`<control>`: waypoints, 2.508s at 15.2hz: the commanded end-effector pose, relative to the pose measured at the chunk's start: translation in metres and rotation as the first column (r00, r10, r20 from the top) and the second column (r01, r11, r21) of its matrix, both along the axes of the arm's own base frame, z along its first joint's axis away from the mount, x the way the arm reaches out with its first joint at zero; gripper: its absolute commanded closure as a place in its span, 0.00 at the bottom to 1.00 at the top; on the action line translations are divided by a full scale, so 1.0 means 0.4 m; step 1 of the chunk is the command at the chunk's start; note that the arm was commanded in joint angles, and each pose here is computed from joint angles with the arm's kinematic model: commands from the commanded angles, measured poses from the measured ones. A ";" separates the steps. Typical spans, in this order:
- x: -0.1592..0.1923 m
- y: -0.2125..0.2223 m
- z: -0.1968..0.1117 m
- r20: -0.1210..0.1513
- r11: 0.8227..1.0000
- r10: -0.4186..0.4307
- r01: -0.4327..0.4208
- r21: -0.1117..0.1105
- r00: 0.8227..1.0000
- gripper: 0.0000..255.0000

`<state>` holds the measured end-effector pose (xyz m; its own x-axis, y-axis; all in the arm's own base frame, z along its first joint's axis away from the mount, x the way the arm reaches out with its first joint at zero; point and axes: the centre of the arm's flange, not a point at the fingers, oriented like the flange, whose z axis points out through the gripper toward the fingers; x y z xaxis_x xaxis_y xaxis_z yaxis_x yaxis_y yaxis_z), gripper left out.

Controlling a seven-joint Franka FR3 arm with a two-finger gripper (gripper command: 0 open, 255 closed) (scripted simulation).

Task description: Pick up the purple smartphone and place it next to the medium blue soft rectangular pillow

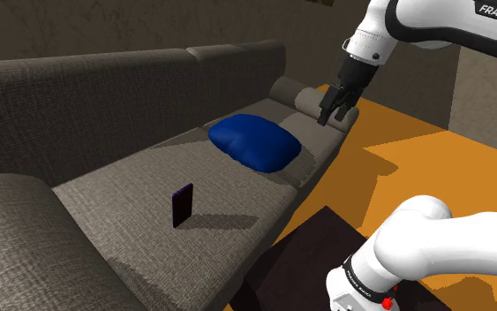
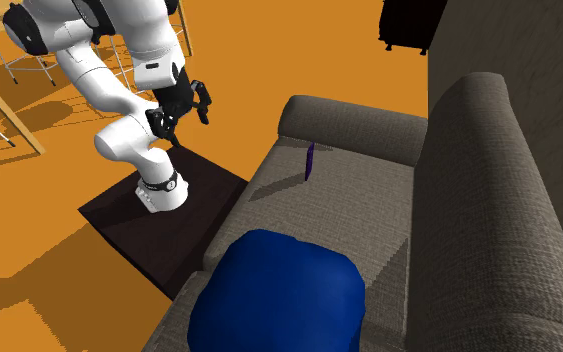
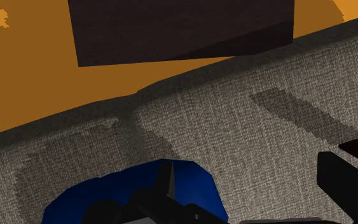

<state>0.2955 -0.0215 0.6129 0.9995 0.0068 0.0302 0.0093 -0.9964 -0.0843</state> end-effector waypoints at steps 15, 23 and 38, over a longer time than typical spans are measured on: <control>0.159 0.396 -0.205 -0.011 0.999 -0.016 0.015 -0.033 1.000 0.00; 0.251 0.619 -0.329 -0.017 0.998 -0.025 0.024 -0.052 1.000 0.00; 0.377 0.912 -0.555 -0.025 0.996 -0.038 0.036 -0.077 0.999 0.00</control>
<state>0.4454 0.3426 0.3966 0.9996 -0.0282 0.0041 -0.0282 -0.9996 -0.0069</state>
